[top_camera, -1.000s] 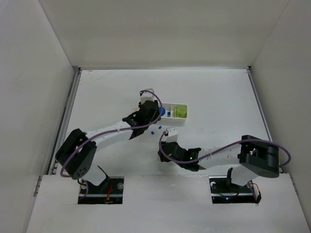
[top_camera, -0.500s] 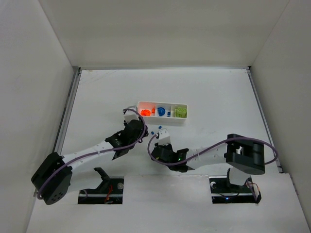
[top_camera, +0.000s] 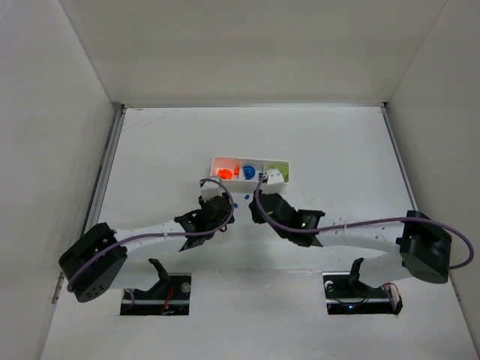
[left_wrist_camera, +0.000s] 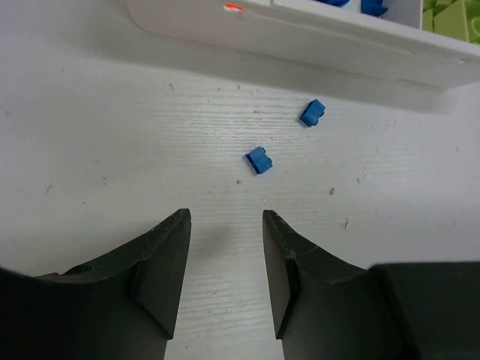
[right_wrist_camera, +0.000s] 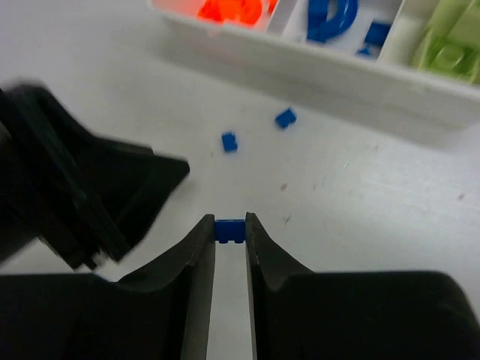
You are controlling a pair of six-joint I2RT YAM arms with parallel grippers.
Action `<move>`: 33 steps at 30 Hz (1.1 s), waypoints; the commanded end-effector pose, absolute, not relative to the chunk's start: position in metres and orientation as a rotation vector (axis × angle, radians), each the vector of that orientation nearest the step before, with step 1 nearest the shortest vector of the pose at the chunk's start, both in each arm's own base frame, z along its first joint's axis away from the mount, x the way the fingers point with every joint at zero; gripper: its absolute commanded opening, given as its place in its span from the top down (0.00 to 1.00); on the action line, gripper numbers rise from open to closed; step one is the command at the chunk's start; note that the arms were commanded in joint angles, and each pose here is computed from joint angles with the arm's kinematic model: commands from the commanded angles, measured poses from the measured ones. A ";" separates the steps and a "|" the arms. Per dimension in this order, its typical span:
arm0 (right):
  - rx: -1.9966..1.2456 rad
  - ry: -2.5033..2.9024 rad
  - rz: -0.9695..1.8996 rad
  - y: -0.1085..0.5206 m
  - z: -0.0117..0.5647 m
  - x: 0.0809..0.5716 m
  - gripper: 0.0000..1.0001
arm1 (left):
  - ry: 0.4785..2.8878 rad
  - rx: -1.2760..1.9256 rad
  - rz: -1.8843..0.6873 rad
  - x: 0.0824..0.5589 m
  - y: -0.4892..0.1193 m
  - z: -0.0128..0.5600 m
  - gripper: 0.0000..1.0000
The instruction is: Sort the legos into containers by color
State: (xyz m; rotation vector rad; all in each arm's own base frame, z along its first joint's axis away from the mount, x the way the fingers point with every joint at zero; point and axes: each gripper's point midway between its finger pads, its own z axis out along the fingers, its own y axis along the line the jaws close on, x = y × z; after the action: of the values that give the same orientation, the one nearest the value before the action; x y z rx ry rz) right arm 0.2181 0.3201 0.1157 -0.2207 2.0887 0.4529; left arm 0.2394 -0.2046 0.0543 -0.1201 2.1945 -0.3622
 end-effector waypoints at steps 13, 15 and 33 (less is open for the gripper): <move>-0.098 1.986 0.503 0.314 0.161 0.361 0.73 | 2.116 -0.167 -0.348 0.269 -0.242 0.059 0.59; -0.091 1.982 0.499 0.316 0.160 0.371 0.70 | 2.126 -0.163 -0.343 0.269 -0.247 0.055 0.60; -0.069 1.984 0.552 0.311 0.151 0.354 0.45 | 2.097 -0.241 -0.179 0.276 -0.247 0.035 0.70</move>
State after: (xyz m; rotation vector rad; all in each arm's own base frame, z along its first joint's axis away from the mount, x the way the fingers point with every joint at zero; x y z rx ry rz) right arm 0.3594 0.3055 0.1249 -0.1020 2.0623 0.4660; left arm 0.2671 -0.2469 0.0233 -0.1507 2.1531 -0.1955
